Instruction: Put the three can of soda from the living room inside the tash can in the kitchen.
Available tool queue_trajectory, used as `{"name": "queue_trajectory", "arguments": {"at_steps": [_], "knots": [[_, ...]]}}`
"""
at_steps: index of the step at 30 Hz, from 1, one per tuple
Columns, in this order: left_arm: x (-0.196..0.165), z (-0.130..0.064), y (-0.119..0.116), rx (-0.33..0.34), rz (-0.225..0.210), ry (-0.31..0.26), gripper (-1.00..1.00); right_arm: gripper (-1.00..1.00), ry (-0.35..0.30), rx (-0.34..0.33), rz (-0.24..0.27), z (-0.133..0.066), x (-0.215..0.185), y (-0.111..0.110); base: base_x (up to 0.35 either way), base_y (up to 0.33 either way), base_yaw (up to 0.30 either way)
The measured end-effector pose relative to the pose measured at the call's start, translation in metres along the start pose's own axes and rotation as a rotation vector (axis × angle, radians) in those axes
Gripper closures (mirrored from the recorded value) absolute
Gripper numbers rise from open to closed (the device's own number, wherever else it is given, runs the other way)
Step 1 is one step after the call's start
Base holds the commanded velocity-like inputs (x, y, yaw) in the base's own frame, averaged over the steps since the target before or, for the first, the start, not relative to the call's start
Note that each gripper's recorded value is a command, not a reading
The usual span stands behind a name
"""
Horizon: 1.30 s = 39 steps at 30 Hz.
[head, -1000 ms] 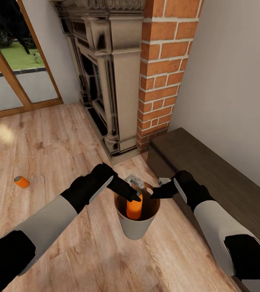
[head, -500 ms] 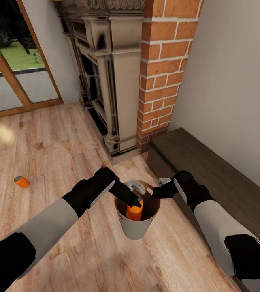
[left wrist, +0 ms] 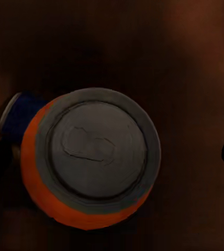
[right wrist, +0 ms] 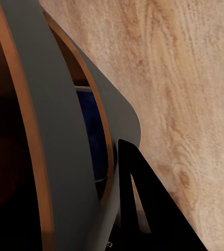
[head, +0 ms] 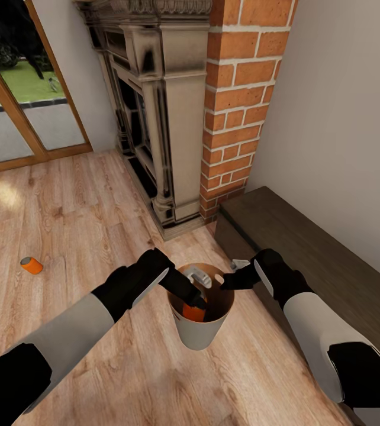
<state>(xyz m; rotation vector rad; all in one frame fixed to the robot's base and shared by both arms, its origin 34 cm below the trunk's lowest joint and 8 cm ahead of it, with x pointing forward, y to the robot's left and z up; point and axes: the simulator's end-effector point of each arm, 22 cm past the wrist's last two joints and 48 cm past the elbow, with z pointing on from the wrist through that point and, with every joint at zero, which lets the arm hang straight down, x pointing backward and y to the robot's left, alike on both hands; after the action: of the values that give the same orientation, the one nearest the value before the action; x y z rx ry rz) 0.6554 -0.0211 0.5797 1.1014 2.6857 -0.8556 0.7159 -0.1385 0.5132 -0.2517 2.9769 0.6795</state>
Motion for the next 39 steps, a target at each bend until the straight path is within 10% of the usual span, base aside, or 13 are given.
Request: {"name": "queue_trajectory", "arguments": {"at_steps": [10, 16, 18, 23, 27, 29, 30, 33, 39], "knots": [[-0.016, -0.013, -0.012, 0.009, 0.047, -0.052, -1.00, 1.00, -0.001, -0.006, 0.003, 0.000, 0.000, 0.002, 0.000, 0.000, 0.000], [-0.027, -0.128, 0.035, -0.055, 0.087, -0.273, -1.00, 1.00, 0.001, 0.003, -0.001, 0.000, 0.000, -0.001, 0.000, 0.000, 0.000], [-0.023, -0.190, 0.056, -0.051, 0.039, -0.399, -1.00, 1.00, 0.003, -0.002, 0.003, 0.001, 0.001, 0.000, 0.000, 0.000, 0.000], [-0.008, -0.252, 0.094, -0.093, -0.061, -0.539, -1.00, 1.00, 0.011, 0.003, 0.005, 0.003, 0.004, -0.002, 0.000, 0.000, 0.000], [0.041, -0.299, 0.161, -0.243, -0.259, -0.663, -1.00, 1.00, 0.015, 0.000, 0.009, 0.003, 0.006, -0.003, 0.000, 0.000, 0.000], [0.069, -0.307, 0.188, -0.330, -0.333, -0.678, -1.00, 1.00, 0.016, 0.000, 0.010, 0.003, 0.006, -0.003, 0.000, 0.000, 0.000], [0.112, -0.310, 0.226, -0.507, -0.400, -0.667, -1.00, 1.00, 0.015, -0.001, 0.013, 0.003, 0.006, -0.004, 0.000, 0.000, 0.000], [0.178, -0.294, 0.258, -0.710, -0.499, -0.603, -1.00, 1.00, 0.016, 0.006, 0.016, 0.002, 0.008, -0.010, 0.002, 0.000, 0.000], [0.266, -0.239, 0.255, -0.943, -0.584, -0.610, -1.00, 1.00, 0.018, 0.037, 0.039, -0.005, 0.015, -0.035, 0.087, 0.000, 0.000]]}}
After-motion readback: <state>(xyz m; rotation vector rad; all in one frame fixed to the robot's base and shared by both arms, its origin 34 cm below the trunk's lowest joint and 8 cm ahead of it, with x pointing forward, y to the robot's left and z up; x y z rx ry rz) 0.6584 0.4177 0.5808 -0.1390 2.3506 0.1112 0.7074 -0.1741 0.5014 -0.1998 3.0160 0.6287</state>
